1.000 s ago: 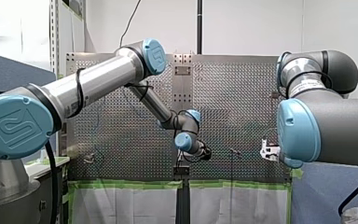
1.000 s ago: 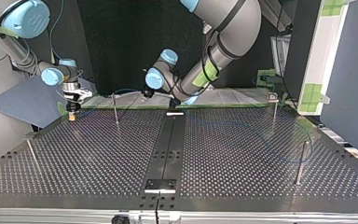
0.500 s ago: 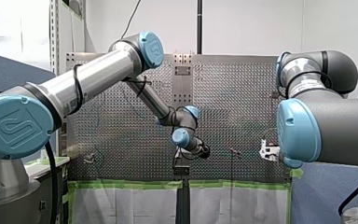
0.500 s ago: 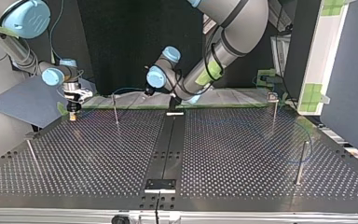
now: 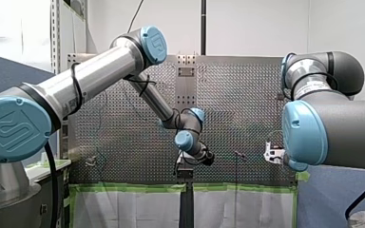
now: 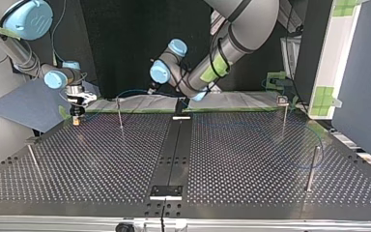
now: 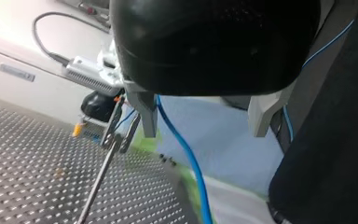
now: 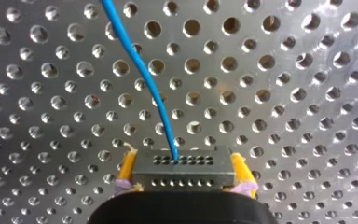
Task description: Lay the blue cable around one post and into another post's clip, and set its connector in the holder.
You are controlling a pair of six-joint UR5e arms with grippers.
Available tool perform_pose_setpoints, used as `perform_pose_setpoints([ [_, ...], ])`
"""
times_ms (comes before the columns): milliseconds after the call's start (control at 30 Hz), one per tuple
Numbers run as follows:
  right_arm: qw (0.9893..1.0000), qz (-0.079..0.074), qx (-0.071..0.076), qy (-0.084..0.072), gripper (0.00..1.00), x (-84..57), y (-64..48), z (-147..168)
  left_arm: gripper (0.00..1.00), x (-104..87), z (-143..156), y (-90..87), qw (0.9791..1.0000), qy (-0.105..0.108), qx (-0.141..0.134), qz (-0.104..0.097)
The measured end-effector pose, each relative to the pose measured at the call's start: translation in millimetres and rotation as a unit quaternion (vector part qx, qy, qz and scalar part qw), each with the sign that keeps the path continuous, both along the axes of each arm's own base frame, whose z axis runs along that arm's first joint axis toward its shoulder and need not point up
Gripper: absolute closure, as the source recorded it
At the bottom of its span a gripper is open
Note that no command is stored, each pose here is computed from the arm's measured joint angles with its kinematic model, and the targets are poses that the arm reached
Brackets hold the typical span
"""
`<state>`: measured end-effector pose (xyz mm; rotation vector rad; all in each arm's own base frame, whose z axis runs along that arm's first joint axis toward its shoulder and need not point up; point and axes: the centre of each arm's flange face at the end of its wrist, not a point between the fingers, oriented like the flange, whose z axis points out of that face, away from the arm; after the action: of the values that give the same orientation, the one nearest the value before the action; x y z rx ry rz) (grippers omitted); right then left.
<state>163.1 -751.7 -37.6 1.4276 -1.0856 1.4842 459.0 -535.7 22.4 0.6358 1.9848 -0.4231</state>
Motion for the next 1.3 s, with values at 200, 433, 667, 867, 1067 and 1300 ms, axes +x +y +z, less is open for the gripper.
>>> perform_pose_setpoints([
  [200,1.0000,0.000,0.000,0.000,1.00,0.5,0.0,0,0.04,-5.2,7,-4.6,0.9998,0.010,-0.017,-0.009],
  [433,1.0000,0.002,0.000,0.000,1.00,2.3,0.5,0,0.06,-2.3,22,-2.3,0.9994,0.009,-0.032,0.008],
  [667,1.0000,0.003,0.000,0.000,1.00,4.6,1.1,-1,0.06,0.8,23,-0.1,0.9986,0.008,-0.040,0.032],
  [867,1.0000,0.004,0.000,0.000,1.00,5.3,1.4,-1,0.15,4.3,24,1.3,0.9974,0.006,-0.052,0.051],
  [1067,1.0000,0.004,0.000,0.000,1.00,5.7,1.3,-1,0.21,6.6,25,2.4,0.9964,-0.003,-0.052,0.067],
  [1300,1.0000,0.004,-0.001,0.000,1.00,5.6,1.1,-1,0.58,6.1,25,2.4,0.9963,-0.004,-0.051,0.070],
])
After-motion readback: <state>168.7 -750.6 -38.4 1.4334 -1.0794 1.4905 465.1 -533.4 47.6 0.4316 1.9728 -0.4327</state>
